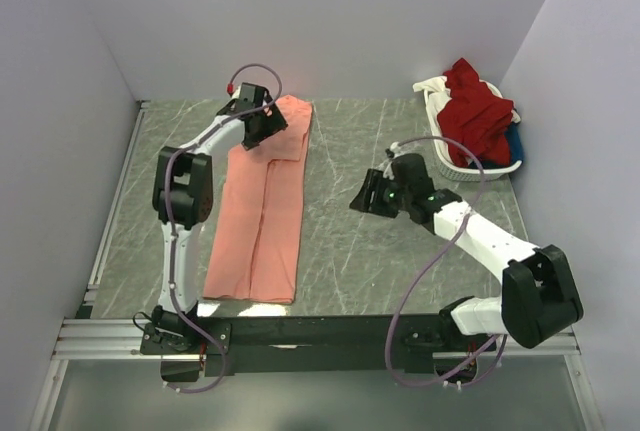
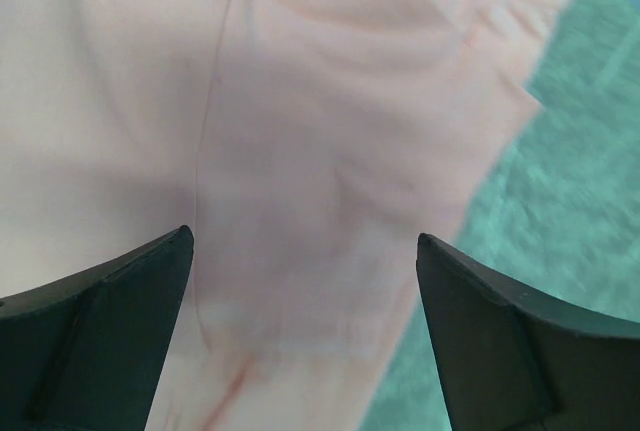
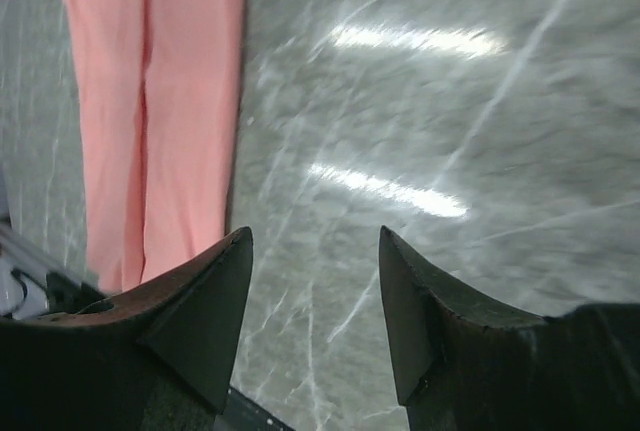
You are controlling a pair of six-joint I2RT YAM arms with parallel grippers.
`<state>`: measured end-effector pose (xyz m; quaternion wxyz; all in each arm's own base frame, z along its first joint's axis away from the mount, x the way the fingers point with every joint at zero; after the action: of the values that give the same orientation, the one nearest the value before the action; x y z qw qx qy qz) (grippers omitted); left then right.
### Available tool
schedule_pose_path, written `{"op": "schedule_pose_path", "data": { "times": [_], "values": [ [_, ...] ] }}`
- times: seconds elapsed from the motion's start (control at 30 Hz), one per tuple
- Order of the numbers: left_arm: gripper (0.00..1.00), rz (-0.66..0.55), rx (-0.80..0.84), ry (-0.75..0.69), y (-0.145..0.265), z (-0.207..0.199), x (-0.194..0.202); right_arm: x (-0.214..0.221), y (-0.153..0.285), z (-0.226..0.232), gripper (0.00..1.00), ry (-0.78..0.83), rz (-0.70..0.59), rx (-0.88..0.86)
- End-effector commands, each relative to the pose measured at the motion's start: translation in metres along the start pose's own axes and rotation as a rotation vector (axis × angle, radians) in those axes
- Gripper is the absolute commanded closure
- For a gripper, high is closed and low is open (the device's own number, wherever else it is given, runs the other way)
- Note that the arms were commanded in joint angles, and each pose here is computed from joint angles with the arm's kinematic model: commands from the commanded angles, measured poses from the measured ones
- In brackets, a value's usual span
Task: Fold and stack the t-shirts
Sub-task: Fold the tshirt
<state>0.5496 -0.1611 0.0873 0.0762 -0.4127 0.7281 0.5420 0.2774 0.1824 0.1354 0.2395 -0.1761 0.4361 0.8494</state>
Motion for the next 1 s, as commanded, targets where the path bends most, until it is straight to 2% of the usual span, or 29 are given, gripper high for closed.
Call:
{"op": "schedule_pose_path", "data": {
  "times": [0.0,0.03,0.1,0.17,0.2,0.23,0.3,0.4,0.67,0.97],
  "values": [
    [0.01,-0.153,0.19,-0.012,0.073,-0.04,-0.048,0.02,-0.001,0.021,0.39,0.013,0.0,-0.059],
    [0.01,-0.184,0.211,-0.011,0.094,-0.044,-0.057,0.028,-0.001,0.025,0.39,0.014,0.011,-0.071],
    [0.02,-0.167,0.185,0.001,0.103,-0.033,-0.047,0.056,-0.004,0.039,0.39,0.021,0.062,-0.119],
    [0.03,-0.206,0.188,0.039,0.13,-0.029,-0.052,0.085,-0.004,0.056,0.39,0.03,0.113,-0.162],
    [0.05,-0.179,0.15,0.046,0.128,-0.011,-0.034,0.093,-0.005,0.06,0.39,0.03,0.12,-0.167],
    [0.05,-0.207,0.164,0.062,0.148,-0.009,-0.038,0.101,-0.005,0.069,0.41,0.033,0.129,-0.2],
    [0.07,-0.188,0.135,0.086,0.153,0.009,-0.019,0.129,-0.006,0.079,0.42,0.021,0.182,-0.223],
    [0.09,-0.21,0.165,0.114,0.187,0.022,-0.009,0.156,-0.008,0.094,0.47,0.001,0.232,-0.264],
    [0.11,-0.177,0.175,0.123,0.221,0.061,0.036,0.205,-0.02,0.113,0.55,-0.04,0.329,-0.299],
    [0.11,-0.204,0.193,0.109,0.252,0.08,0.05,0.233,-0.039,0.114,0.57,-0.075,0.386,-0.279]
  ]
}}
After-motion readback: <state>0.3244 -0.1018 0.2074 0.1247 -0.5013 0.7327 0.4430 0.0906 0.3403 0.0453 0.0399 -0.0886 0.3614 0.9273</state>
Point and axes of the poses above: each gripper's point midway between its finger pads, its own y axis back along the fingers, its own z axis along the line the jaws close on, x = y × z, the point moved 3 cm from there along y, back along the fingers, and after that the axes turned 1 degree about -y, right-handed, at the moved point
